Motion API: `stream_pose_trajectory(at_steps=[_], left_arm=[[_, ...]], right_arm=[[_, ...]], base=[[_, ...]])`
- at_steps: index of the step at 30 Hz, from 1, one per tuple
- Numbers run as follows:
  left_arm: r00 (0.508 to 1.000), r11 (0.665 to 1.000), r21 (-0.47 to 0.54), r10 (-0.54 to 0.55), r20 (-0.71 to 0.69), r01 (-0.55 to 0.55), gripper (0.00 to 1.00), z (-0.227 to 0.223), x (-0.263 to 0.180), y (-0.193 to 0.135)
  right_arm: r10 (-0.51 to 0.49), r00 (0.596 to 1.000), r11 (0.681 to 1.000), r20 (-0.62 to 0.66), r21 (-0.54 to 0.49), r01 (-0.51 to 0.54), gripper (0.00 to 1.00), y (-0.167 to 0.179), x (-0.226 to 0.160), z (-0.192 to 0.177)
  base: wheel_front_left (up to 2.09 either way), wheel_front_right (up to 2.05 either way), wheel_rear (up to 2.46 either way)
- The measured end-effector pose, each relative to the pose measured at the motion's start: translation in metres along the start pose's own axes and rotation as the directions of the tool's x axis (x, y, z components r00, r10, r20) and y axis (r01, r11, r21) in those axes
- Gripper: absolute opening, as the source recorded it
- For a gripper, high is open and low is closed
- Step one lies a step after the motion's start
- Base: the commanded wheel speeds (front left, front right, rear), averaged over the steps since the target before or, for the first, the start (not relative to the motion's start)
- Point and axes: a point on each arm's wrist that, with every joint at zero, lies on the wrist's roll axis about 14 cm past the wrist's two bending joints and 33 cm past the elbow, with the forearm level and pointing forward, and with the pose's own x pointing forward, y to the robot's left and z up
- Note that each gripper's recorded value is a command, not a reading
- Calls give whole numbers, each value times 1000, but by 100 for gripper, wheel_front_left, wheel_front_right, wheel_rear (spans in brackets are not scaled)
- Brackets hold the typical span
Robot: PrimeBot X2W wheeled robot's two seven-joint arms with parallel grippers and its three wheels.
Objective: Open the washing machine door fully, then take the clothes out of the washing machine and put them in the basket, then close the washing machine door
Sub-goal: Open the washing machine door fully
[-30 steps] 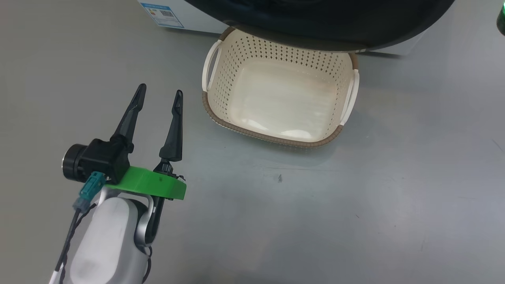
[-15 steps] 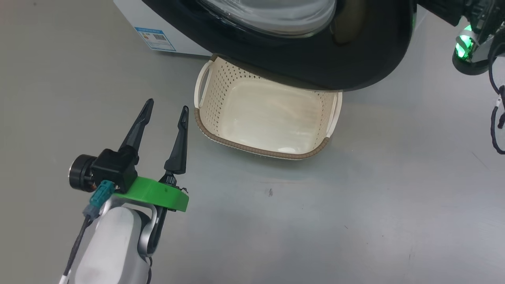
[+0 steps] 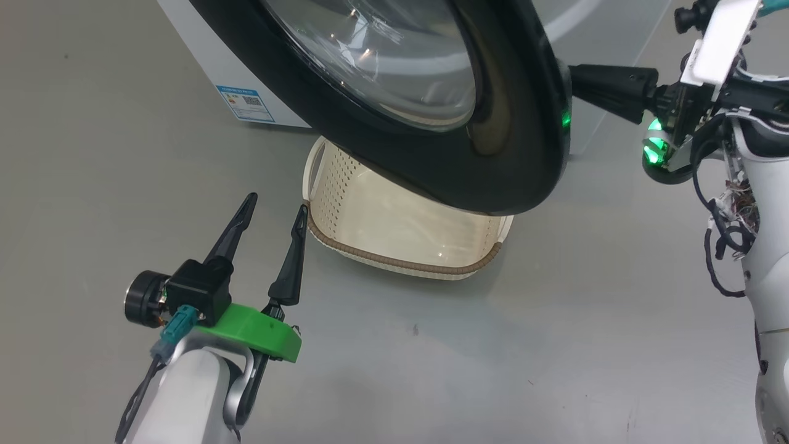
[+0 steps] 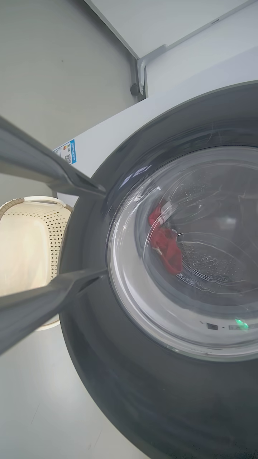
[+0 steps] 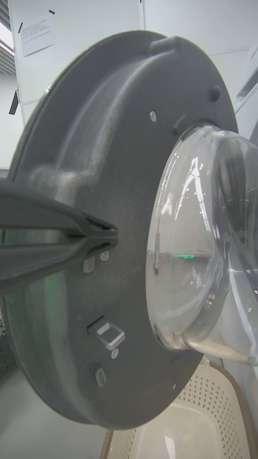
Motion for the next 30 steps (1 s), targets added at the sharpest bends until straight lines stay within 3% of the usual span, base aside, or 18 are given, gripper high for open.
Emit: stream_pose_trajectory(at_steps=[14,30], left_arm=[[1000,1000,-4,21,23,-21,100,11,-26,3],[994,996,-2,94,50,-94,100,22,-59,22]], right_arm=[[62,985,997,-161,-28,-68,0,27,24,-65],[115,940,992,-321,-18,-128,0,44,55,-129]], base=[[0,0,0],[0,0,0]])
